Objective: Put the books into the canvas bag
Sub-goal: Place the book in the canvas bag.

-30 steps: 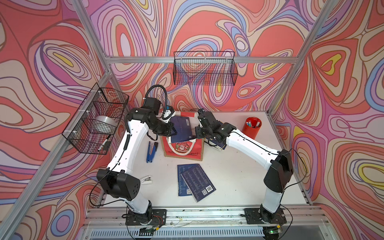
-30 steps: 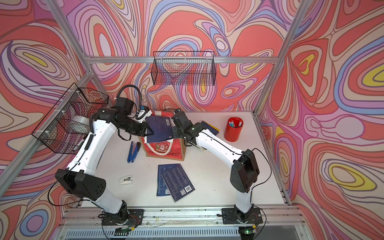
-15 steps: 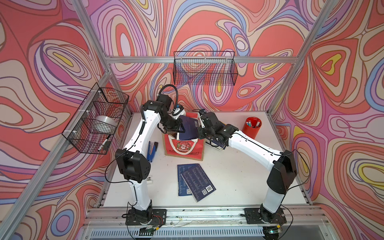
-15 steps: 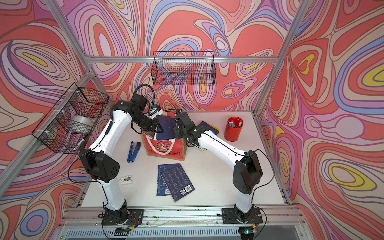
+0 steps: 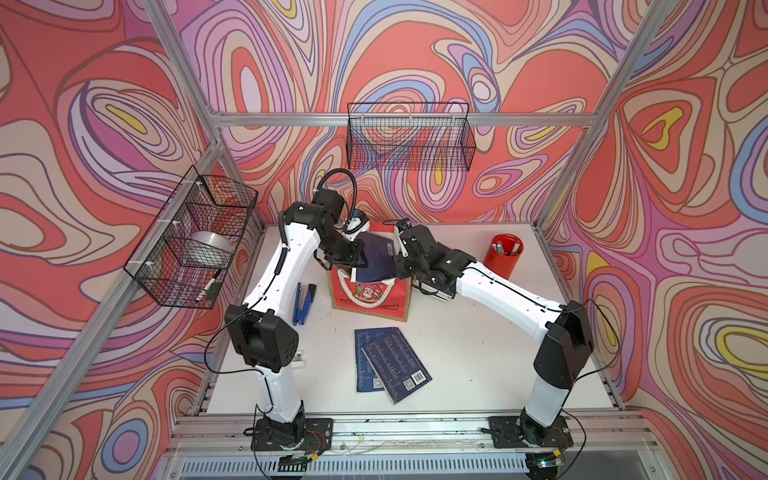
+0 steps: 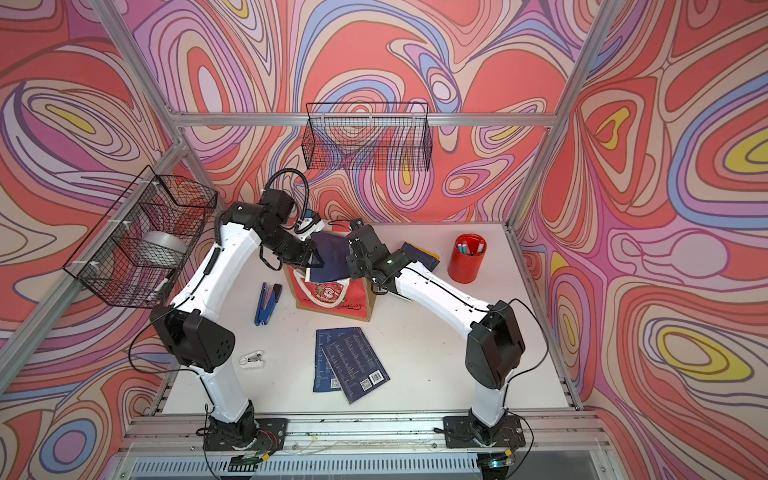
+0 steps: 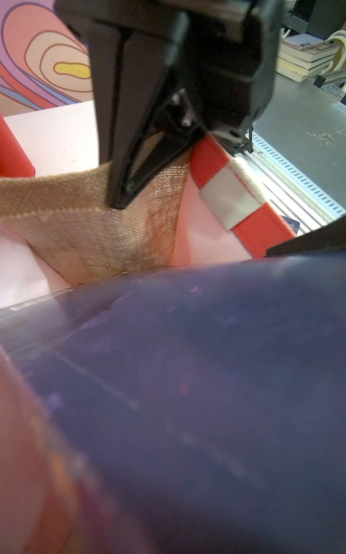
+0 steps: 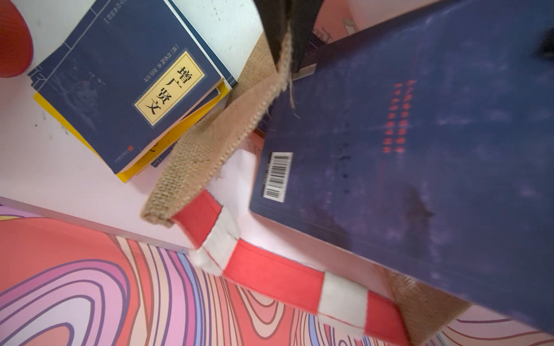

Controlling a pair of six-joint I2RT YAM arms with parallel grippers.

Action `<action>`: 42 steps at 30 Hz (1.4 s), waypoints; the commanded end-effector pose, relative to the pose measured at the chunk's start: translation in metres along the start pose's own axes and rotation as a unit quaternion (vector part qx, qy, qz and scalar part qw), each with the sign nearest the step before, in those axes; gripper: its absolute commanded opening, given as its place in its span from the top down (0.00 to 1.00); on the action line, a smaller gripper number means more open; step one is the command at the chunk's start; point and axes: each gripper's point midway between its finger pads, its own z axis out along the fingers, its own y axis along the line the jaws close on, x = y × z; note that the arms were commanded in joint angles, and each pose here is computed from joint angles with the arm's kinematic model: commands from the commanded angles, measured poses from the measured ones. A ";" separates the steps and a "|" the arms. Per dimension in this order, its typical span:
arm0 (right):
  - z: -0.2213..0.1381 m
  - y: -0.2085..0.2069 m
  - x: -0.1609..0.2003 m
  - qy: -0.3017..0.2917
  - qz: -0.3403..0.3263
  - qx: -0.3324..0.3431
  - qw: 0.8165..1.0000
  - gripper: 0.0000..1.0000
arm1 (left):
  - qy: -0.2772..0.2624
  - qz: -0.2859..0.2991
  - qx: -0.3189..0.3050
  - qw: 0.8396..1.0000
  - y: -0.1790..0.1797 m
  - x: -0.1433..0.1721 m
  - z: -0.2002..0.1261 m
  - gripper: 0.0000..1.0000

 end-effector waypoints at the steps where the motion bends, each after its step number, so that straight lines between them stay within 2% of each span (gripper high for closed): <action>1: -0.022 -0.009 -0.038 -0.071 0.006 0.022 0.997 0.99 | -0.033 0.018 -0.013 0.999 -0.008 0.015 -0.036 1.00; 5: -0.022 -0.001 -0.050 -0.110 -0.020 -0.001 0.994 1.00 | -0.038 0.023 0.006 0.999 -0.018 0.025 -0.039 1.00; 9: -0.028 0.015 -0.058 -0.144 -0.043 -0.045 0.988 1.00 | -0.026 0.015 0.018 0.999 -0.017 0.025 -0.029 1.00; 13: -0.038 0.026 -0.054 -0.174 -0.044 -0.086 0.980 1.00 | -0.002 -0.015 0.012 1.000 -0.006 0.018 -0.014 1.00; 18: -0.051 0.039 -0.045 -0.203 -0.055 -0.102 0.972 1.00 | 0.021 -0.041 0.021 0.999 -0.007 0.013 0.005 1.00; 21: -0.062 0.047 -0.044 -0.222 -0.060 -0.111 0.967 1.00 | 0.007 -0.057 0.017 0.998 -0.009 0.005 0.013 1.00; 27: -0.061 0.046 -0.041 -0.220 -0.056 -0.105 0.968 1.00 | -0.045 -0.061 0.081 0.994 -0.038 -0.012 0.012 1.00; 30: -0.058 0.045 -0.041 -0.213 -0.051 -0.100 0.971 1.00 | -0.040 -0.047 0.102 0.993 -0.053 -0.010 0.016 1.00; 33: -0.057 0.046 -0.042 -0.213 -0.047 -0.100 0.971 1.00 | -0.018 -0.053 0.087 0.995 -0.045 -0.002 0.031 0.99; 35: -0.055 0.045 -0.043 -0.211 -0.047 -0.097 0.972 1.00 | -0.001 -0.062 0.056 0.997 -0.031 0.006 0.040 0.89; 37: -0.051 0.043 -0.041 -0.201 -0.046 -0.088 0.974 1.00 | 0.012 -0.077 0.012 0.997 -0.012 0.014 0.045 0.73; 39: -0.048 0.043 -0.040 -0.195 -0.046 -0.085 0.976 1.00 | 0.010 -0.094 -0.021 0.995 0.006 0.018 0.040 0.57; 42: -0.046 0.042 -0.040 -0.191 -0.044 -0.082 0.977 1.00 | -0.013 -0.123 -0.061 0.990 0.032 0.017 0.022 0.42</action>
